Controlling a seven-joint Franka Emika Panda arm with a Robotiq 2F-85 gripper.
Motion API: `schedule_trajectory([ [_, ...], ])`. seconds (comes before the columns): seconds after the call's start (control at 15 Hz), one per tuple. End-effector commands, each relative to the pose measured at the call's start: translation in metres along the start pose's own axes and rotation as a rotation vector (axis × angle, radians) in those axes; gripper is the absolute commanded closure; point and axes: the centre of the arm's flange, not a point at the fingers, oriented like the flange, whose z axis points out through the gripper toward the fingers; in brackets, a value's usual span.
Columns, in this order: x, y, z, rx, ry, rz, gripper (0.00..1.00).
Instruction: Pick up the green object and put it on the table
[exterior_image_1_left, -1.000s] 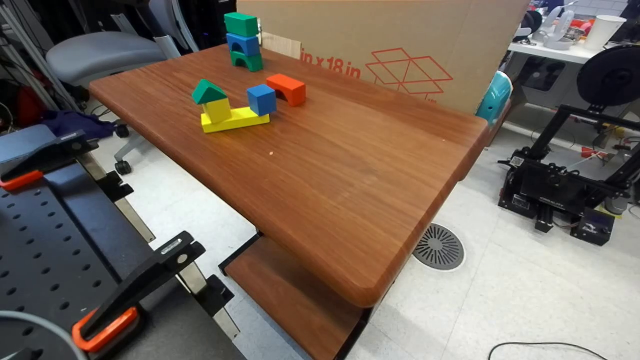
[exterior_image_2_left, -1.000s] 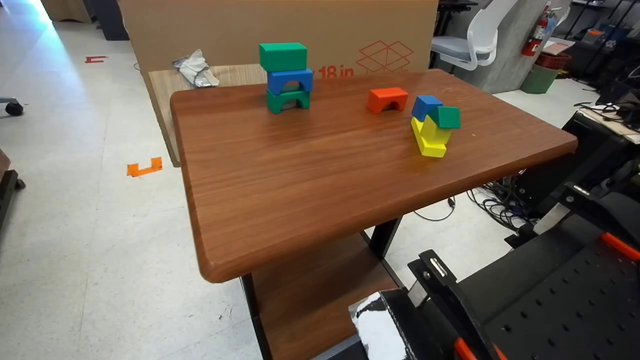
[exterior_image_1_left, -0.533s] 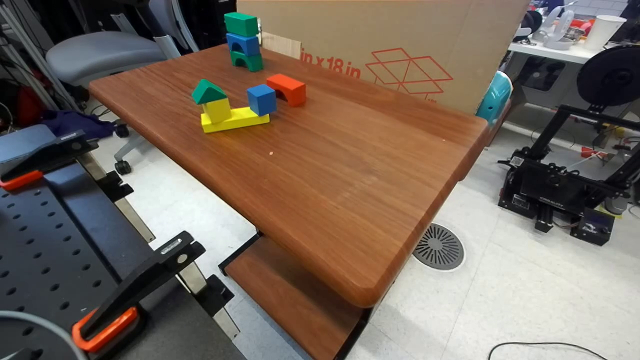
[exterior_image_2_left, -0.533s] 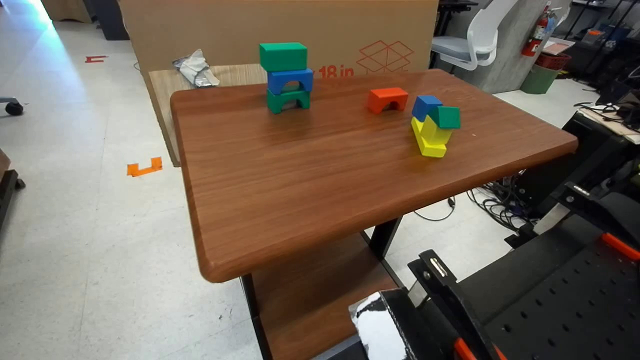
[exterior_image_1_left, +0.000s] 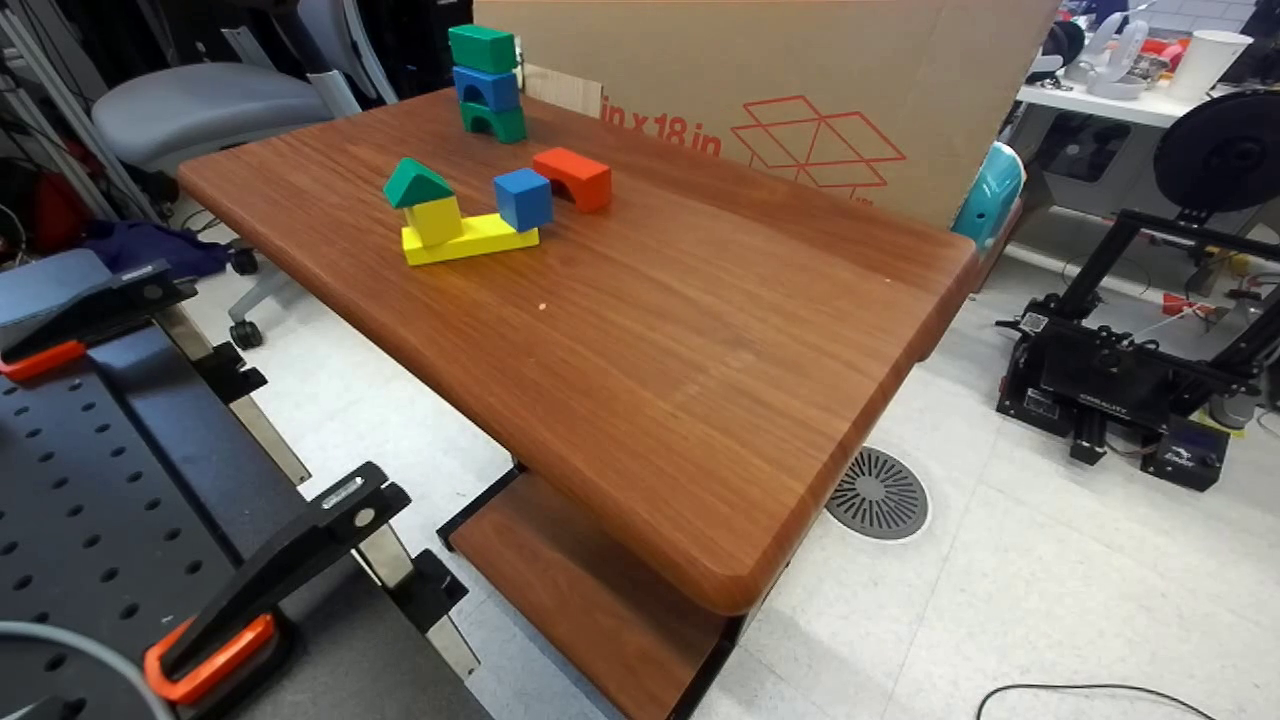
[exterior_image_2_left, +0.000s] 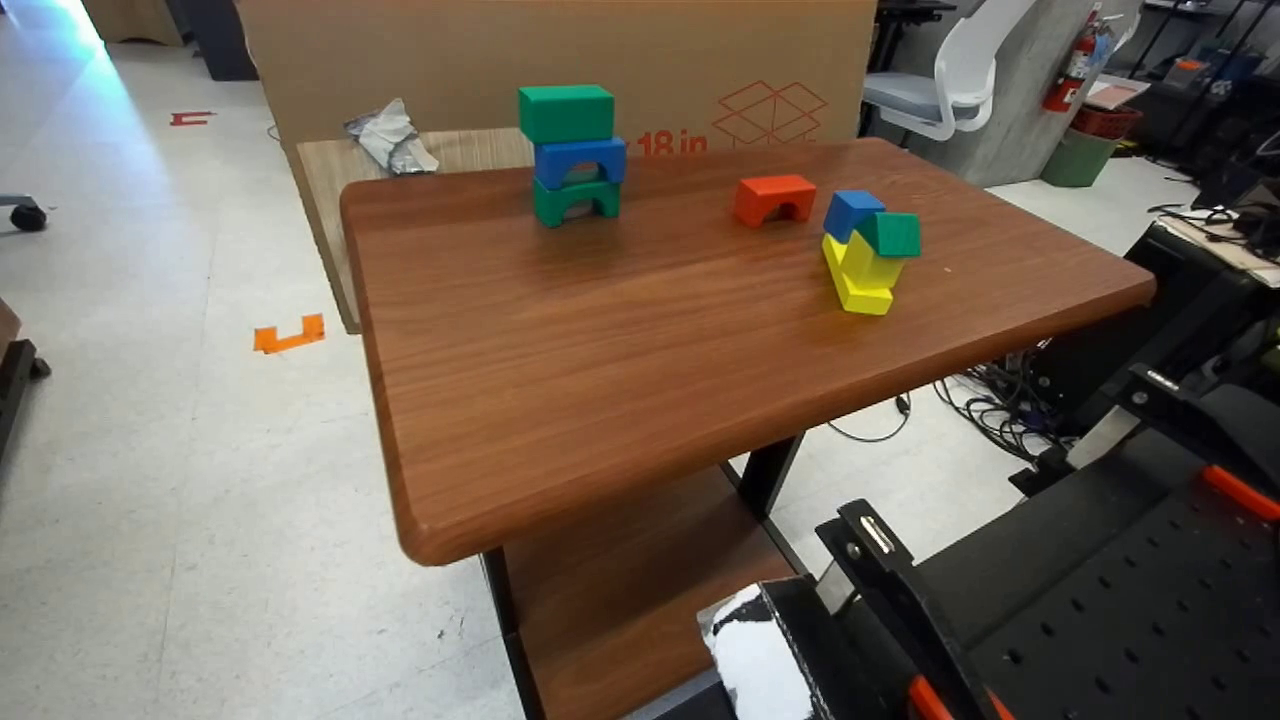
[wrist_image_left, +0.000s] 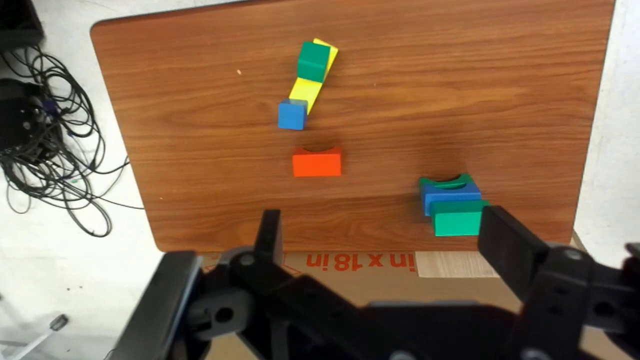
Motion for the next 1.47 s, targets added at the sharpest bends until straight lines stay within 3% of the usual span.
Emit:
schedule_trajectory([
  [0.0, 0.057, -0.036, 0.013, -0.013, -0.022, -0.071, 0.00],
  [0.4, 0.092, -0.084, 0.055, -0.002, -0.059, -0.142, 0.00],
  [0.87, 0.119, -0.085, 0.107, 0.022, -0.109, -0.113, 0.00],
  [1.4, 0.119, -0.095, 0.154, 0.071, -0.177, -0.146, 0.00],
])
